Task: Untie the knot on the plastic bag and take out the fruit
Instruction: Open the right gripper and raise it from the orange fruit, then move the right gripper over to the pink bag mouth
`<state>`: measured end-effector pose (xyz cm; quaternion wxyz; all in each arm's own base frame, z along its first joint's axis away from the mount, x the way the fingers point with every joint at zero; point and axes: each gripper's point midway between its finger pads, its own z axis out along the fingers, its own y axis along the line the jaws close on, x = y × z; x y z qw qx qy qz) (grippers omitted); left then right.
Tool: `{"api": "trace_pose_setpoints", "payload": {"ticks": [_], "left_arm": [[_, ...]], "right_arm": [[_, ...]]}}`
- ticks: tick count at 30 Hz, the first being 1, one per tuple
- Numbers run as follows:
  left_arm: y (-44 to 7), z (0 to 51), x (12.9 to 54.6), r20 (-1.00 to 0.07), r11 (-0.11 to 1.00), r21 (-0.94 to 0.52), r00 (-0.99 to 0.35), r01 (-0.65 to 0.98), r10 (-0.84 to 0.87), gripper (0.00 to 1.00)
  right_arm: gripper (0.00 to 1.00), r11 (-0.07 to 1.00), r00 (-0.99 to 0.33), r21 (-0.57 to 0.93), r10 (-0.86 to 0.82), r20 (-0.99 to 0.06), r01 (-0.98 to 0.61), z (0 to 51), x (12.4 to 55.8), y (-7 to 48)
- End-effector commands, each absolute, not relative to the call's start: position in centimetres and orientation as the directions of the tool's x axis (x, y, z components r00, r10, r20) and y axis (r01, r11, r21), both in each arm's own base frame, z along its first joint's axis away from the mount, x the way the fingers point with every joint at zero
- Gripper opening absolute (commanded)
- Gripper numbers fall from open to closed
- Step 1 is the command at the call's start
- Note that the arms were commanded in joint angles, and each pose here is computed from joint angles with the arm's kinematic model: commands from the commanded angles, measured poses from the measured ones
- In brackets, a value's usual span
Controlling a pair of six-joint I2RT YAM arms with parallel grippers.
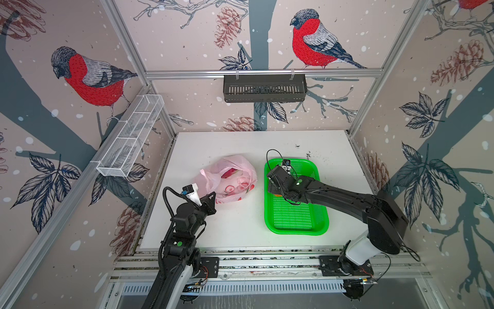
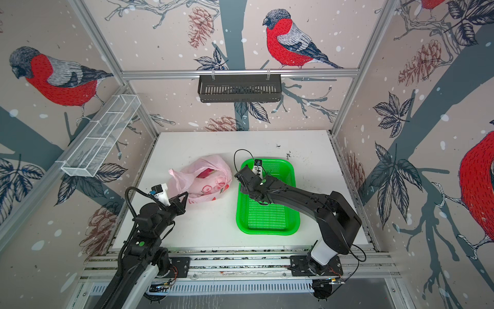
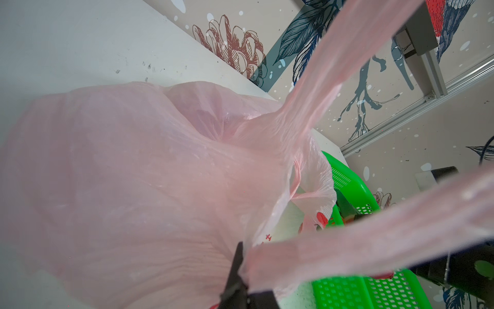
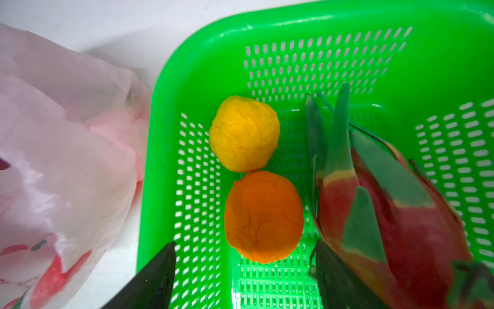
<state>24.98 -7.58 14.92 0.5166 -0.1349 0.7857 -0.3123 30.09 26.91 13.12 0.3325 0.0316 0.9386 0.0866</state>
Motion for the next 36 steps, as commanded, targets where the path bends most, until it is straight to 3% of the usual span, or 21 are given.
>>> {"api": "trace_pose_setpoints", "payload": {"ticks": [1,10,21,36], "left_arm": [[-7.7,16.6,25.3,-0.744,0.760,-0.633,-0.389,0.147,-0.544,0.00],[-8.0,16.3,25.3,-0.731,0.747,-0.647,-0.402,0.154,-0.551,0.00],[-8.3,17.2,25.4,-0.737,0.742,-0.646,-0.401,0.180,-0.544,0.00],[-8.9,16.7,24.8,-0.725,0.729,-0.656,-0.433,0.196,-0.535,0.00]], "right_arm": [[0.79,0.976,-0.739,0.217,0.149,-0.657,0.004,15.6,30.4,27.7],[0.65,0.889,-0.704,0.425,0.192,-0.684,-0.170,20.3,31.1,37.1],[0.54,0.766,-0.782,0.581,0.174,-0.598,-0.274,17.9,33.3,47.9],[0.46,0.765,-0.834,0.635,0.276,-0.478,-0.111,10.6,35.7,48.7]]}}
